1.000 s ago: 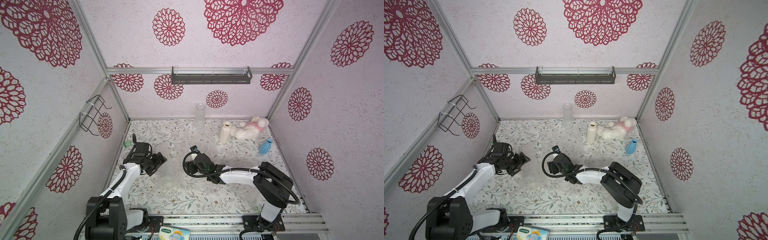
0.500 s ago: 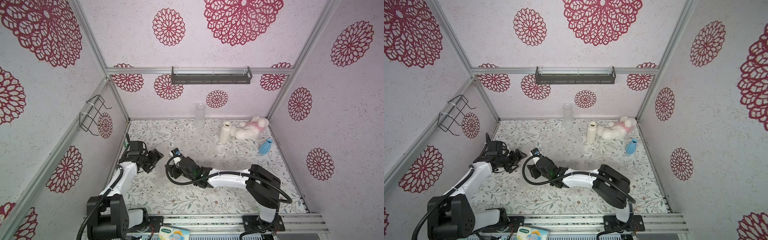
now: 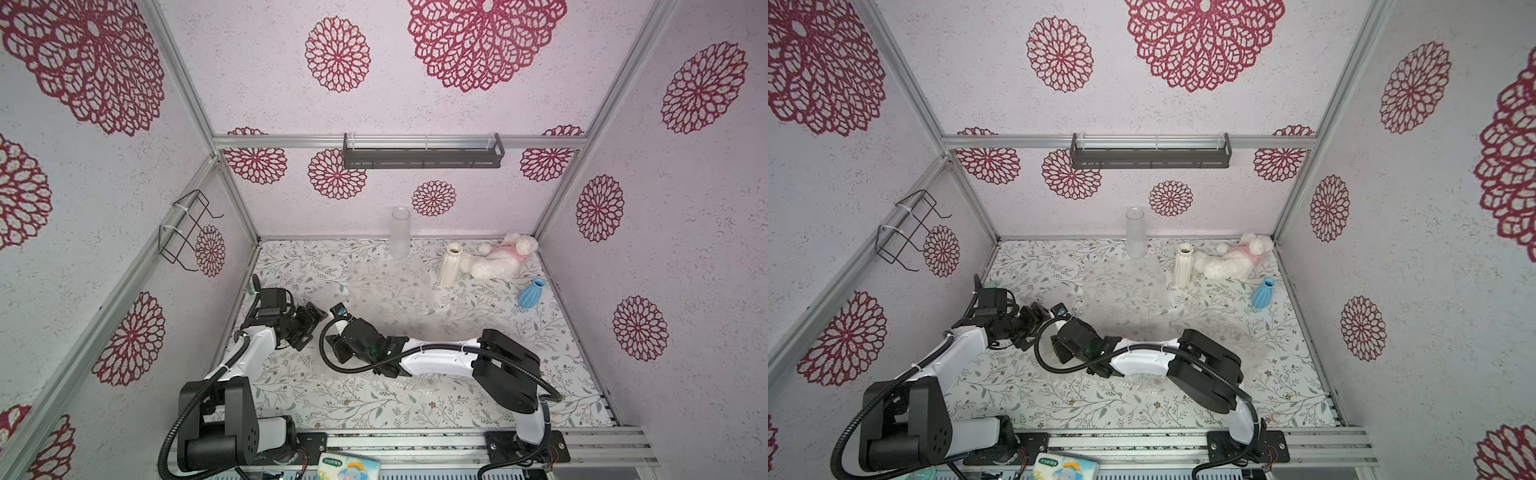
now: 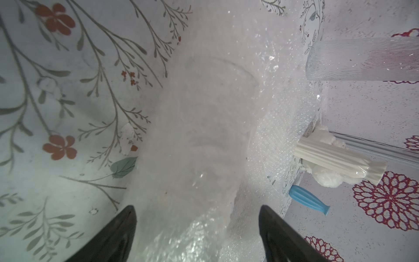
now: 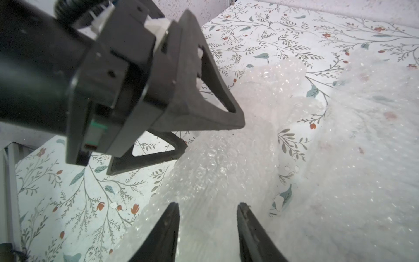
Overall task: Unwrap the vase from the bubble wrap
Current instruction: Unwrap the bubble wrap at the center of the board.
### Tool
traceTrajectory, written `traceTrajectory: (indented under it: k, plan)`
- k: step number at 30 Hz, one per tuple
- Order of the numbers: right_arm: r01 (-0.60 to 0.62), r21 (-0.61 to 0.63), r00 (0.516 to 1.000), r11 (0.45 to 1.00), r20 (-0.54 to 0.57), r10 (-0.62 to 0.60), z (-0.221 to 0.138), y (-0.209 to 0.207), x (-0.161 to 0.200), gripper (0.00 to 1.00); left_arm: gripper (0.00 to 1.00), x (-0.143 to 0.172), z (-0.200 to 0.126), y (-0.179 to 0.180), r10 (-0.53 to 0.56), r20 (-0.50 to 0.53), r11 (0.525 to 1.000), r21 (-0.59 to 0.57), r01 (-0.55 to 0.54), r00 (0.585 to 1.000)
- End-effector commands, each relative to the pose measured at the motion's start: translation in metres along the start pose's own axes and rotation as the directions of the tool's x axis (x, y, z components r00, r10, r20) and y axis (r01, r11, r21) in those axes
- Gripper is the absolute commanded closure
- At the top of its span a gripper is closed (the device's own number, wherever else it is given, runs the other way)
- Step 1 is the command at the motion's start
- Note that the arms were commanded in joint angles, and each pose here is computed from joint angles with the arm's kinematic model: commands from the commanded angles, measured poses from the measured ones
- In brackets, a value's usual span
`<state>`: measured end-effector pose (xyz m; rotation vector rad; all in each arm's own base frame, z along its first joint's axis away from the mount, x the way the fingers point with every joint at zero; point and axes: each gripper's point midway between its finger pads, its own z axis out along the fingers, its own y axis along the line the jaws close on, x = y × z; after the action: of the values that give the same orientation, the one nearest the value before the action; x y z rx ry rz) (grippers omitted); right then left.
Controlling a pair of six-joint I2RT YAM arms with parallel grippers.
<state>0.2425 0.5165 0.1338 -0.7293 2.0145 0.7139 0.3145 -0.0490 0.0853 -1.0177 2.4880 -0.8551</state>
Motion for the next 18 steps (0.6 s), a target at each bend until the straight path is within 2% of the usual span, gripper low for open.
traceTrajectory:
  k: [1,3,8,18]
  plan:
    - [-0.031,0.023,0.999,0.999,0.016,0.03,0.002,-0.001,-0.011,0.65,0.13,-0.005,0.0,-0.003,-0.01,0.015,1.0,0.03,0.01,1.0]
    - [-0.035,0.022,0.999,0.999,0.009,0.035,0.004,0.0,-0.01,0.73,0.13,-0.004,0.001,-0.004,-0.012,0.009,0.999,0.034,0.012,1.0]
    - [-0.044,0.025,0.999,0.999,0.021,0.044,0.0,0.0,-0.018,1.0,0.13,-0.004,0.0,-0.005,-0.013,0.006,0.999,0.039,0.012,1.0]
    - [-0.085,0.076,0.99,0.993,0.118,0.076,-0.033,-0.015,-0.041,1.0,0.13,-0.002,-0.009,-0.012,0.001,0.012,0.998,0.056,-0.002,1.0]
